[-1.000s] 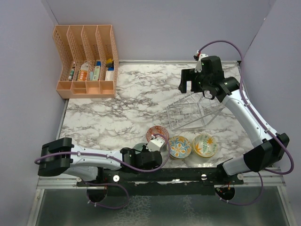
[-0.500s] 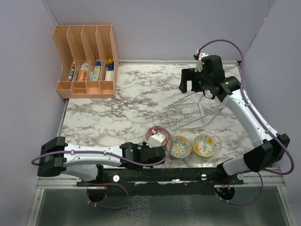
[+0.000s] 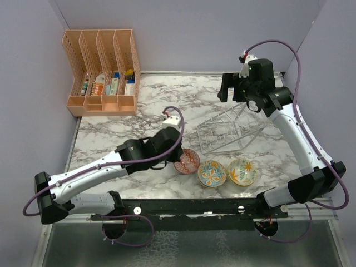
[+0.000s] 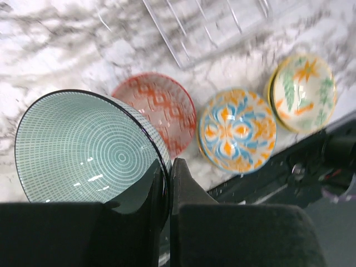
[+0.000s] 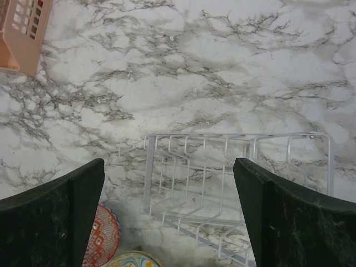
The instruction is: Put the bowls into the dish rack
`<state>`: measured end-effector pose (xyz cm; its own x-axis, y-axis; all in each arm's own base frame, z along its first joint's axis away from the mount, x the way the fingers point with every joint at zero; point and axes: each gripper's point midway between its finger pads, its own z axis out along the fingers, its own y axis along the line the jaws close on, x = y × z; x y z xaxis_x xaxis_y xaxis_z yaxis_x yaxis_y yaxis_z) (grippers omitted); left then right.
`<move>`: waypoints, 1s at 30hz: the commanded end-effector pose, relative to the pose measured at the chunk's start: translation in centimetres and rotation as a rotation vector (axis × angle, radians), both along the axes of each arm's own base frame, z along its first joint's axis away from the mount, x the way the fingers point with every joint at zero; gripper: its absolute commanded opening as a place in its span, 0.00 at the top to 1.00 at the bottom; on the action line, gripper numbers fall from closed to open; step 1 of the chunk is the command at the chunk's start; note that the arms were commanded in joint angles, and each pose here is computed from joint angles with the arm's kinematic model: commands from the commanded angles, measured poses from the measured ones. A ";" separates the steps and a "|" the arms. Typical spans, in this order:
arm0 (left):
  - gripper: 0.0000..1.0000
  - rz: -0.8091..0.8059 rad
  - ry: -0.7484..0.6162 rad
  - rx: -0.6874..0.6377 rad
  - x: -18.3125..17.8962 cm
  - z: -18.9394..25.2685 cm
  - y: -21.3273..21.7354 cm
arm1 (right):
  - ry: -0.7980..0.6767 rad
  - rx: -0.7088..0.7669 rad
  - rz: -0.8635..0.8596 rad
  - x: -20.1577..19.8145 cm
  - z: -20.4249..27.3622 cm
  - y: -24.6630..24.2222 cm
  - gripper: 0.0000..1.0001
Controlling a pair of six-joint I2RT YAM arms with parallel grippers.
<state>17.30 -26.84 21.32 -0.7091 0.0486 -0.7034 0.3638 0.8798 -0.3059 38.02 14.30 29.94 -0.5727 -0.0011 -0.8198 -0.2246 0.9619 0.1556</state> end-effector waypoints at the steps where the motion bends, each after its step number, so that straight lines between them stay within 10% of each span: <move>1: 1.00 -0.008 -0.068 -0.242 5.3 4.2 -1.2 | -0.062 0.062 -0.032 0.3 3.3 -1.4 0.00; 10: 1.00 -0.035 -0.040 -0.636 12.8 7.1 -4.3 | -0.061 0.056 -0.067 1.5 3.1 -2.7 0.00; 30: 1.00 -0.131 -0.046 -1.361 13.4 9.6 -8.5 | 0.003 0.047 -0.065 1.7 0.0 -2.8 0.00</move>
